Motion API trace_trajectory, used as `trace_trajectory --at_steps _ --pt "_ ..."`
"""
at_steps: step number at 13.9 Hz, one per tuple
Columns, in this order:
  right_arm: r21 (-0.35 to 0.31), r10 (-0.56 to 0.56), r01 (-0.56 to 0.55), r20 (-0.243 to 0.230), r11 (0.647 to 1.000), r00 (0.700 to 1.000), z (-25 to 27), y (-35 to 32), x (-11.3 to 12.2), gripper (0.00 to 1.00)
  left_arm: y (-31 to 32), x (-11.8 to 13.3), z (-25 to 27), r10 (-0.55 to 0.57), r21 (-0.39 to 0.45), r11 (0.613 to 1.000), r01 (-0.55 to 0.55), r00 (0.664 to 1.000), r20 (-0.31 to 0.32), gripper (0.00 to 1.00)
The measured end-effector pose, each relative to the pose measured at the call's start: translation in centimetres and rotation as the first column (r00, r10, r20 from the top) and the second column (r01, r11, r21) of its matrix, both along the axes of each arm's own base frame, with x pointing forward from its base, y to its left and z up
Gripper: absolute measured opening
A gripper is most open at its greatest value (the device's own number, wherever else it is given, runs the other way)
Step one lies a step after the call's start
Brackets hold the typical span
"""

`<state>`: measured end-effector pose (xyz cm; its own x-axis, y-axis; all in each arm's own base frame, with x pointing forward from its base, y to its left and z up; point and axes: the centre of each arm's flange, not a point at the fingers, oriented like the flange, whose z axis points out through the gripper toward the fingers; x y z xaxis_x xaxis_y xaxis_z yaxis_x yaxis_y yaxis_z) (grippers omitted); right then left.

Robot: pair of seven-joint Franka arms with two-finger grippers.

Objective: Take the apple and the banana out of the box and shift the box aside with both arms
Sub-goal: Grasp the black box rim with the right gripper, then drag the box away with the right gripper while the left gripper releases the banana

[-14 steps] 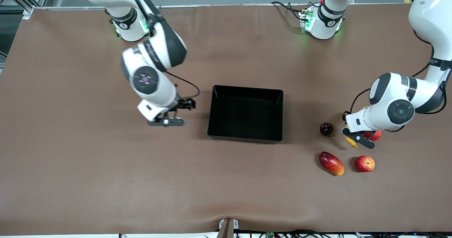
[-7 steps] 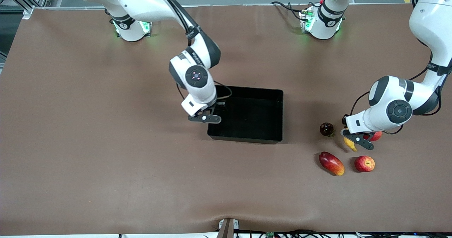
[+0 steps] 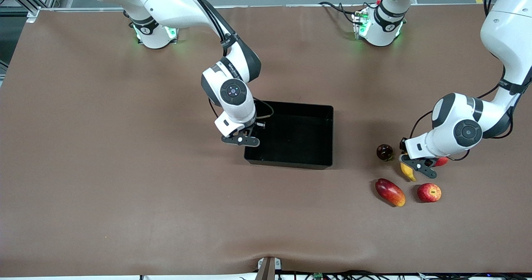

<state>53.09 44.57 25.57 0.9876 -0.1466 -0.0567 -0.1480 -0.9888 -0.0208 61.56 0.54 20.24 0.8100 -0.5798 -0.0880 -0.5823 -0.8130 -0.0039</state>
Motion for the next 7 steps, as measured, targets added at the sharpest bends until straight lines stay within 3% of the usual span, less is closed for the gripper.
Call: trace_trajectory --at_steps 1,2,7 --pt "-0.004 -0.013 0.013 -0.013 1.0 1.0 0.1 -0.4 0.3 0.12 0.1 0.0 -0.5 -0.006 0.001 1.0 0.006 1.0 0.005 0.37" --pt "-0.005 -0.031 0.031 -0.037 1.0 0.999 0.4 -0.9 0.7 0.05 0.5 0.0 -0.9 -0.004 0.0 1.0 0.004 1.0 0.006 0.37" --pt "0.019 -0.117 0.121 -0.142 0.992 0.983 7.9 -9.4 5.7 0.06 1.0 0.6 -0.8 0.003 -0.001 1.0 -0.003 1.0 0.024 0.39"
